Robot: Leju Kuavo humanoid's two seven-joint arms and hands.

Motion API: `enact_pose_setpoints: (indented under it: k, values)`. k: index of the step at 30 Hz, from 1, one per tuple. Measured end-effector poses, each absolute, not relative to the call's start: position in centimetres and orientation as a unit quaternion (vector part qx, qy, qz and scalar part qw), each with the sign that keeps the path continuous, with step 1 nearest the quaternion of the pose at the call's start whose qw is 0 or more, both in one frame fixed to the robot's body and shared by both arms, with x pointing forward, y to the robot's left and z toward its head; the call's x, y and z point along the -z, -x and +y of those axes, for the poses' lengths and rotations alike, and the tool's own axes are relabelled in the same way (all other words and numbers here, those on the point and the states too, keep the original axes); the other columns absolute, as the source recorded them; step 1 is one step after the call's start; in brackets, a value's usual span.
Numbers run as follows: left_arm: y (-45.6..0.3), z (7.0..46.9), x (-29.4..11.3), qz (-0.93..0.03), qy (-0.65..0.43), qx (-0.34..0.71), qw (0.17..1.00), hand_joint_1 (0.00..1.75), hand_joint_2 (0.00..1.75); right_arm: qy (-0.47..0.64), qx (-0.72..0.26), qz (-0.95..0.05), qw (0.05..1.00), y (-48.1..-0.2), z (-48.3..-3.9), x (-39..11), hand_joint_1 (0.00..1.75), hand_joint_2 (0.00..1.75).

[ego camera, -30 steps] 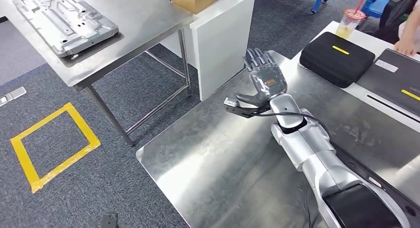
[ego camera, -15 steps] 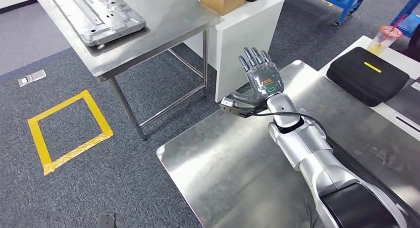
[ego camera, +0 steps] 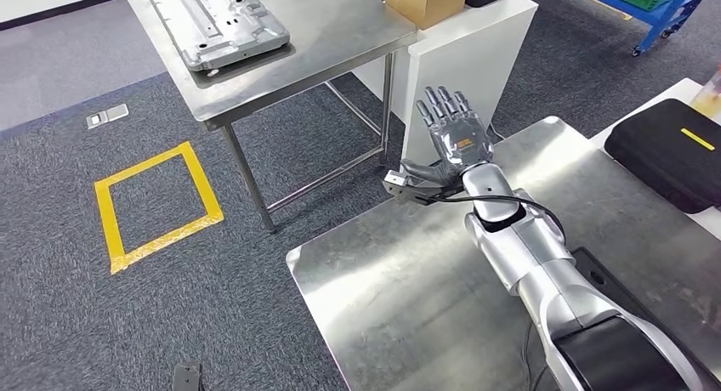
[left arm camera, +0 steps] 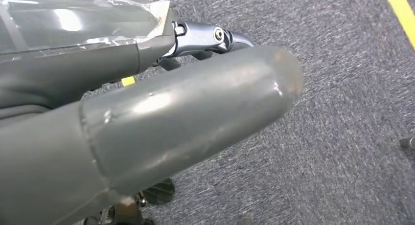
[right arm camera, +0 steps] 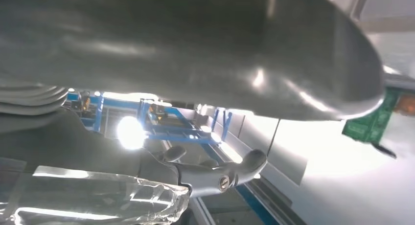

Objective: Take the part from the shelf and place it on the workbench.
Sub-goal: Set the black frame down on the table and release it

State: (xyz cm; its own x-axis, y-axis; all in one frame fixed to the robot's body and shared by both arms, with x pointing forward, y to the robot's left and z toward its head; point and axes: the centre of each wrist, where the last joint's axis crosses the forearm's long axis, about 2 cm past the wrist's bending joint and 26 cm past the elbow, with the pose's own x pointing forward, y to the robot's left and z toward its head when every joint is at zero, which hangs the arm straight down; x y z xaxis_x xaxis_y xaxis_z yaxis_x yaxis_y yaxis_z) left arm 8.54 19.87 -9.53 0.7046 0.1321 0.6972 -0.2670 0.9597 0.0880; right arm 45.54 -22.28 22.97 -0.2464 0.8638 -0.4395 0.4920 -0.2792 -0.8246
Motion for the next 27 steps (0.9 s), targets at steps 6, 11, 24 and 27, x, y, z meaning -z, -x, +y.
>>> enact_pose_setpoints:
  k: [6,11,24,27]
  values:
    - [-8.53,19.9,9.54,-0.367,-0.092,-0.111,0.919,0.0,0.0,0.588,-0.542,-0.575,0.171,-45.51,-22.13,-22.91,0.0,0.0]
    - [-8.71,19.83,9.49,-0.368,-0.091,-0.111,0.919,0.0,0.0,0.591,-0.538,-0.576,0.168,-45.72,-22.11,-23.43,0.0,0.0]
    - [-8.77,19.86,9.48,-0.368,-0.091,-0.11,0.919,0.0,0.0,0.59,-0.546,-0.57,0.169,-45.57,-22.4,-22.82,0.0,0.0]
    - [-8.66,19.83,9.5,-0.367,-0.09,-0.109,0.92,0.0,0.0,0.59,-0.546,-0.572,0.166,-45.61,-22.23,-22.99,0.0,0.0]
